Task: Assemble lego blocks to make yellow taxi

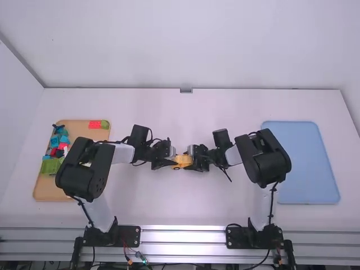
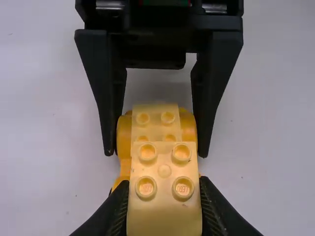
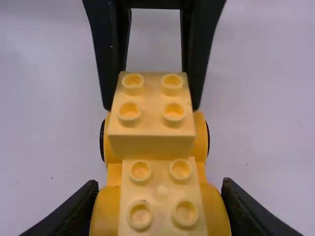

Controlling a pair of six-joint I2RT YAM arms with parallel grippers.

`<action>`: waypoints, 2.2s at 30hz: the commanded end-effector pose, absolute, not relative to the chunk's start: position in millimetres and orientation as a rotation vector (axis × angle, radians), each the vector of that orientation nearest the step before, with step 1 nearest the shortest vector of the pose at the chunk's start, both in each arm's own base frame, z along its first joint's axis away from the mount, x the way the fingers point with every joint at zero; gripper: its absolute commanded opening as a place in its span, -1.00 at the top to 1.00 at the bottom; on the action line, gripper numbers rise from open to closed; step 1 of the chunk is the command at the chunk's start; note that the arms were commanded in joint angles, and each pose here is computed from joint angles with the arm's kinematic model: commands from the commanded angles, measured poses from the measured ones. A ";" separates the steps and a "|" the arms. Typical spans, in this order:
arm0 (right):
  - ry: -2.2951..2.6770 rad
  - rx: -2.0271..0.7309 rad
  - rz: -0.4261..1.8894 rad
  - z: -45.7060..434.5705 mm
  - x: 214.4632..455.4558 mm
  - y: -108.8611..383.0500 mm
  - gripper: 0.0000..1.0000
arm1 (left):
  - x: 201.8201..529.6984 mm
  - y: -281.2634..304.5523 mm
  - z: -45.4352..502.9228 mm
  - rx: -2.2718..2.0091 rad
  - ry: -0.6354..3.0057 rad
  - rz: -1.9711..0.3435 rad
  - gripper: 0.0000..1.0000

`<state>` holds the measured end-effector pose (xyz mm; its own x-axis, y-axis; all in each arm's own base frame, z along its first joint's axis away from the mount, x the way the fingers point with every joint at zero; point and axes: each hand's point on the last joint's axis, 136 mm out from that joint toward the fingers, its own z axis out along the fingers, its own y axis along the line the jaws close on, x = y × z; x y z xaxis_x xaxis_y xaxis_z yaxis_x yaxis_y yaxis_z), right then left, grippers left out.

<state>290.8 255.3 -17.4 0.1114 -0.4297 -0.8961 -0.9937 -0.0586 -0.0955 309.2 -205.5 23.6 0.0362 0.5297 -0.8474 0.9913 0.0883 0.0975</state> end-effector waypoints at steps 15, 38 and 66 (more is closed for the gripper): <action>1.480 -1.612 0.886 -27.1 293.0 253.7 0.00 | 310.2 -198.6 13.4 1.503 1.715 -0.751 0.97; 1.480 -1.612 0.892 -27.2 292.0 253.5 -0.02 | 296.7 -205.1 -1.3 1.573 1.742 -0.725 0.91; 1.490 -1.613 0.900 -28.2 290.3 252.9 -0.06 | 313.6 -209.4 49.5 1.494 1.665 -0.668 -0.43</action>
